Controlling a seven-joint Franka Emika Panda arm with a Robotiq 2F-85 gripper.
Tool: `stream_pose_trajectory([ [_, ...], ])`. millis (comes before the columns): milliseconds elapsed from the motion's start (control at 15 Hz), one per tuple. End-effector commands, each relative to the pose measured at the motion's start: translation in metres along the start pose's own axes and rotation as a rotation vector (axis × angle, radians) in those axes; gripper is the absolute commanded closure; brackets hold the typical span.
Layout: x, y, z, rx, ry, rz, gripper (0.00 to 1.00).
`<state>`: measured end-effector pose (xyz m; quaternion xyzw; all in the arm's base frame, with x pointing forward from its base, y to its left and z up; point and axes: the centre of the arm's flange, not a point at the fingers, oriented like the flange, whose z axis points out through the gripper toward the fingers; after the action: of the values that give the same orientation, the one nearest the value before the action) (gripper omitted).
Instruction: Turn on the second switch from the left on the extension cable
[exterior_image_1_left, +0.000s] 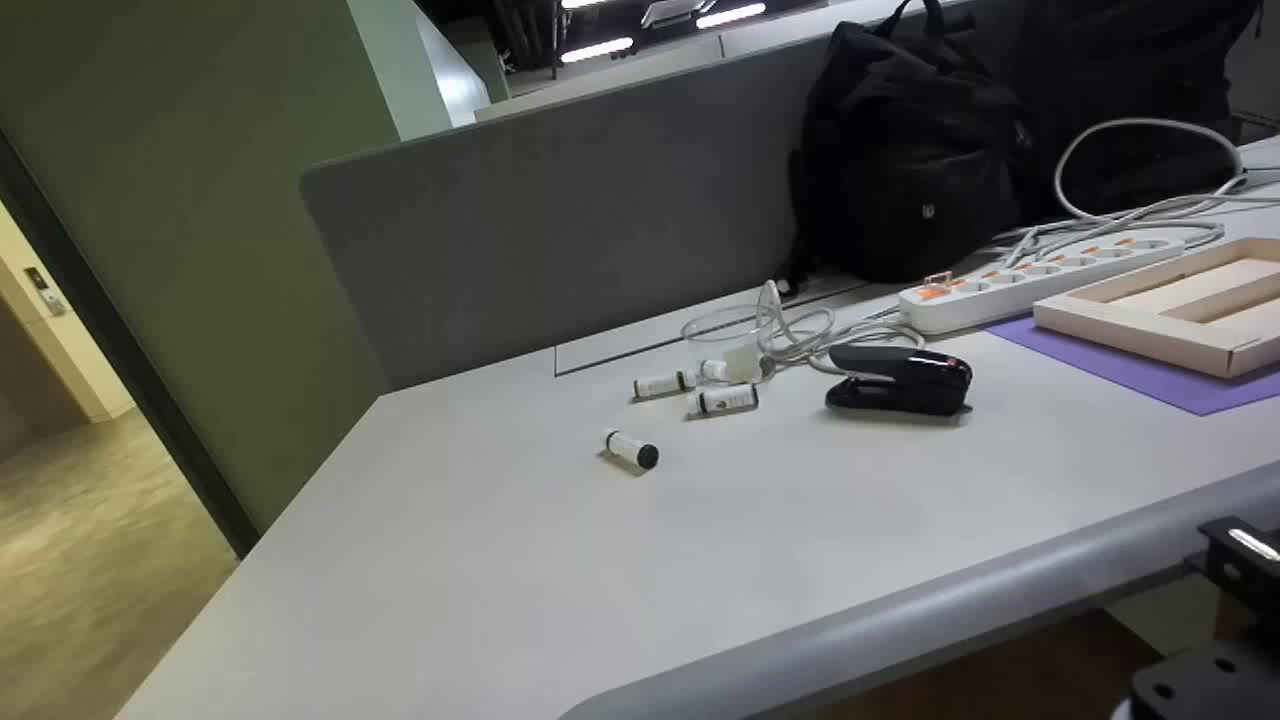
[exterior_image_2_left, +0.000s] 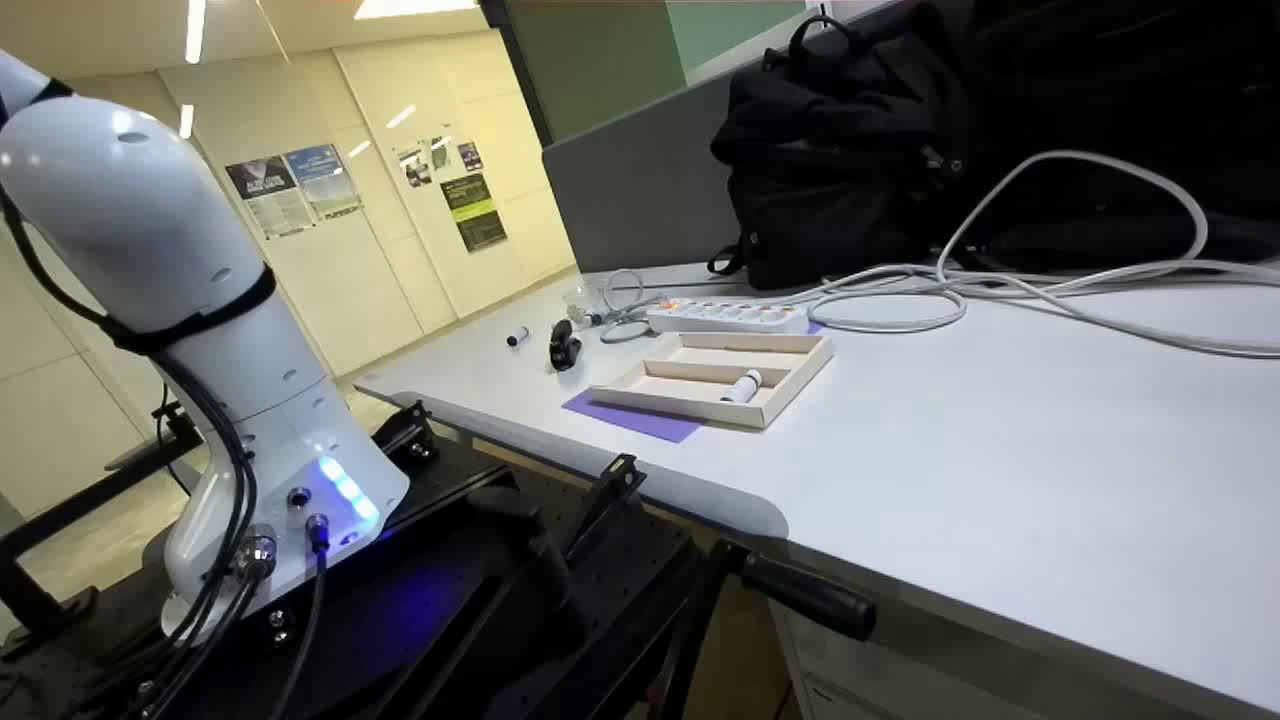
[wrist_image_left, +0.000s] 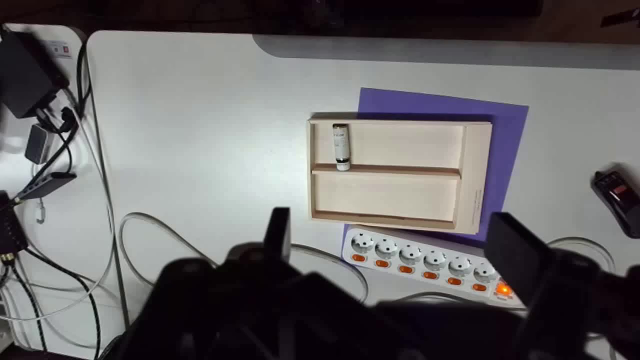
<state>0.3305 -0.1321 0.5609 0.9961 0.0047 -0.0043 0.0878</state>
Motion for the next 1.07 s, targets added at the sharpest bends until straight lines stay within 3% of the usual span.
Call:
stream_pose_trajectory([
  [0,0.000,0.000,0.000,0.000,0.001,0.000,0.00],
  [800,0.000,0.000,0.000,-0.001,0.002,0.000,0.00],
  [1000,0.062,0.000,0.018,-0.014,0.072,0.085,0.00],
])
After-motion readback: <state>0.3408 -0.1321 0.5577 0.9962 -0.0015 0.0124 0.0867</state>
